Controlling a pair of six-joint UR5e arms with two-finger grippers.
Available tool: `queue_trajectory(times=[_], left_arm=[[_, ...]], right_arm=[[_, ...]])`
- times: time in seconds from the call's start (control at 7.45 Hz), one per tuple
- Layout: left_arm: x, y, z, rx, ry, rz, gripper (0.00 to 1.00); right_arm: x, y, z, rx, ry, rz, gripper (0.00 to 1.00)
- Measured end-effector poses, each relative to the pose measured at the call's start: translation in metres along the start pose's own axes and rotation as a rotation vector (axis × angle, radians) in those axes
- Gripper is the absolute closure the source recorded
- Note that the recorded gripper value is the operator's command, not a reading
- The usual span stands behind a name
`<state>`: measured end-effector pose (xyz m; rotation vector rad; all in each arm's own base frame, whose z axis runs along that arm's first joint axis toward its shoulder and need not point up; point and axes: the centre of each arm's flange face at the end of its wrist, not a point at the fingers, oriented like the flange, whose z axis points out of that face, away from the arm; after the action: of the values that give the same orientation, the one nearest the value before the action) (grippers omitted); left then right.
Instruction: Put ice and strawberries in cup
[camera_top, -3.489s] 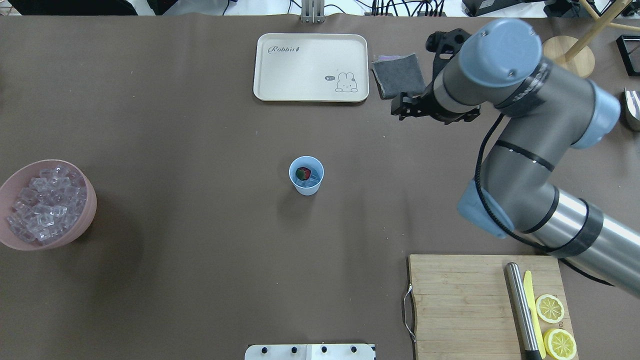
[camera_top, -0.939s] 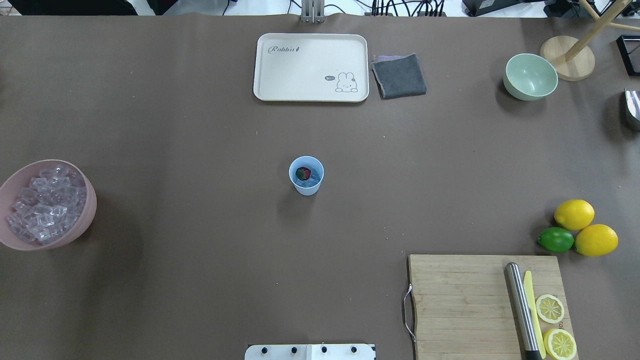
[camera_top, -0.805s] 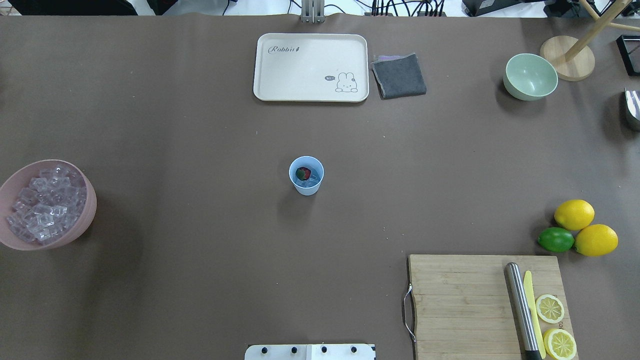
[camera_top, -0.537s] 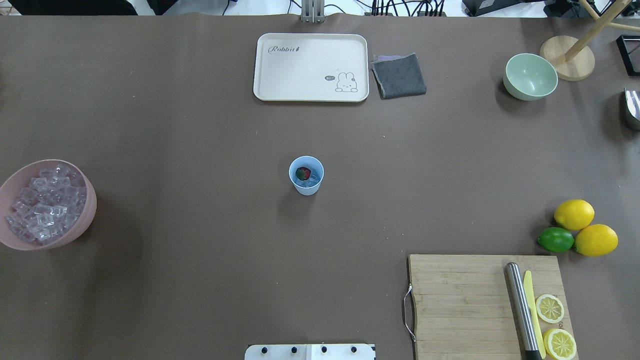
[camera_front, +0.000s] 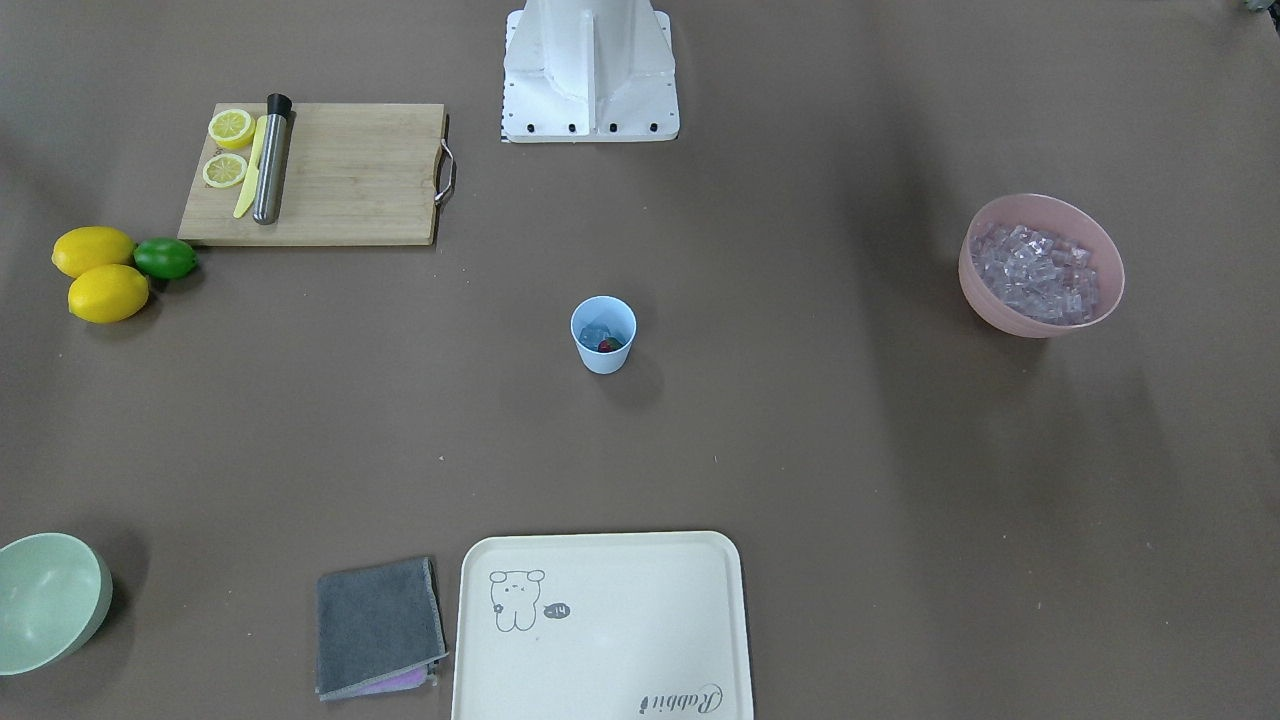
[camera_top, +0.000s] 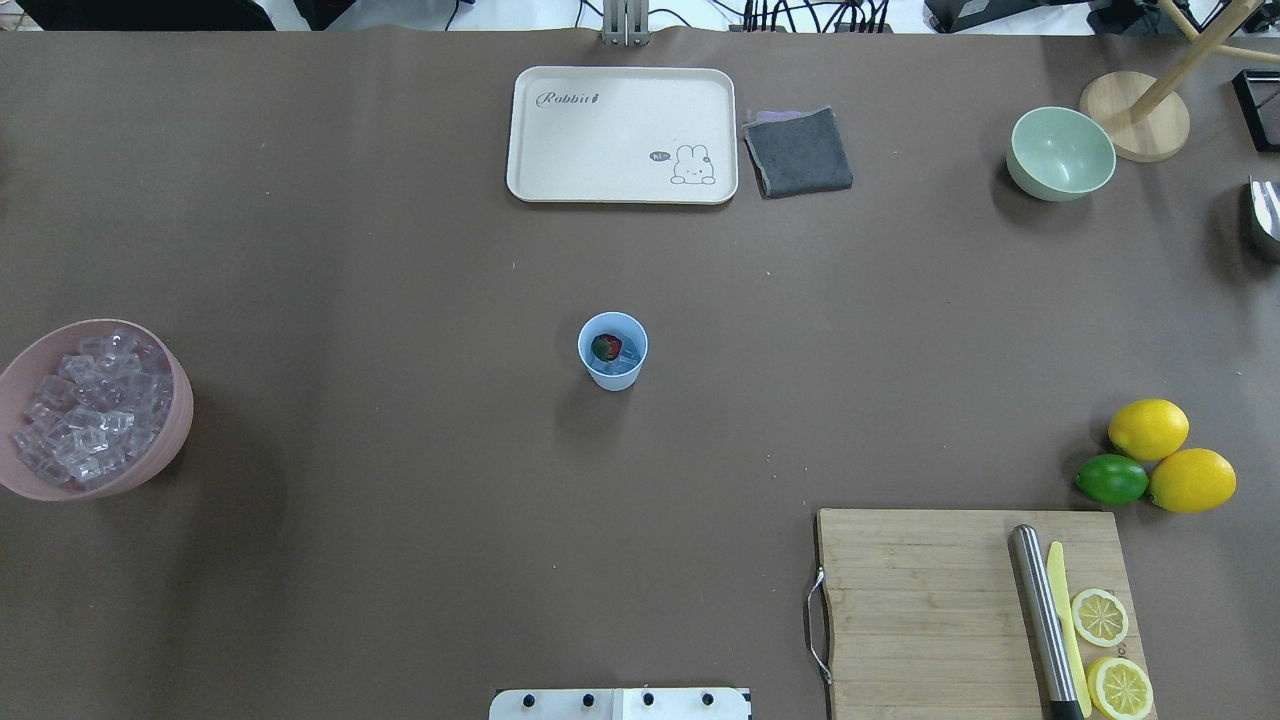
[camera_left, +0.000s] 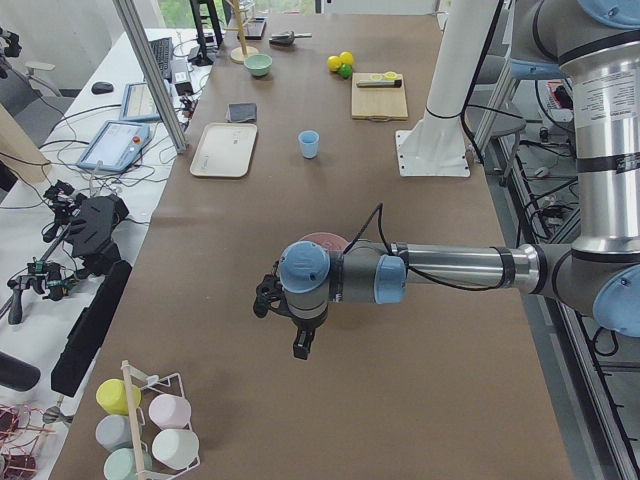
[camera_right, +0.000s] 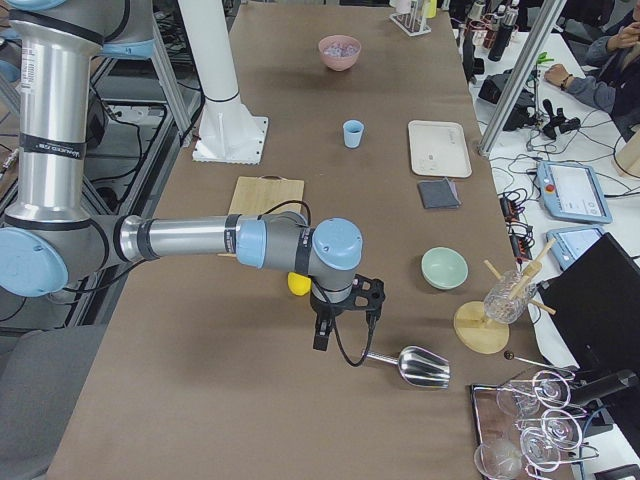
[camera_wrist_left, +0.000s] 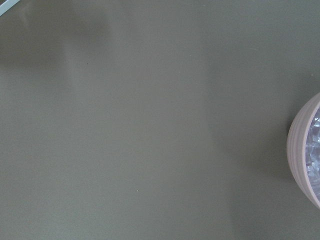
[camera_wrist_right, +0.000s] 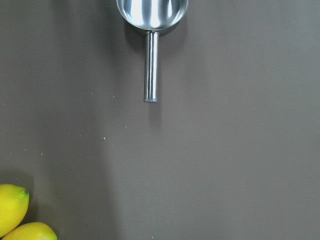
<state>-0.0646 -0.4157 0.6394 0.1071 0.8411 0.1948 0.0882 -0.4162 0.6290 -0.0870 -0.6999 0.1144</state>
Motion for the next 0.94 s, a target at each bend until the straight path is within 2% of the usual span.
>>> queue_trajectory(times=[0.94], left_arm=[[-0.0056, 0.0031, 0.0056, -0.023, -0.004, -0.023, 0.01]], right_arm=[[0.0019, 0.0028, 0.0000, 0.001, 0.017, 0.000, 0.00]])
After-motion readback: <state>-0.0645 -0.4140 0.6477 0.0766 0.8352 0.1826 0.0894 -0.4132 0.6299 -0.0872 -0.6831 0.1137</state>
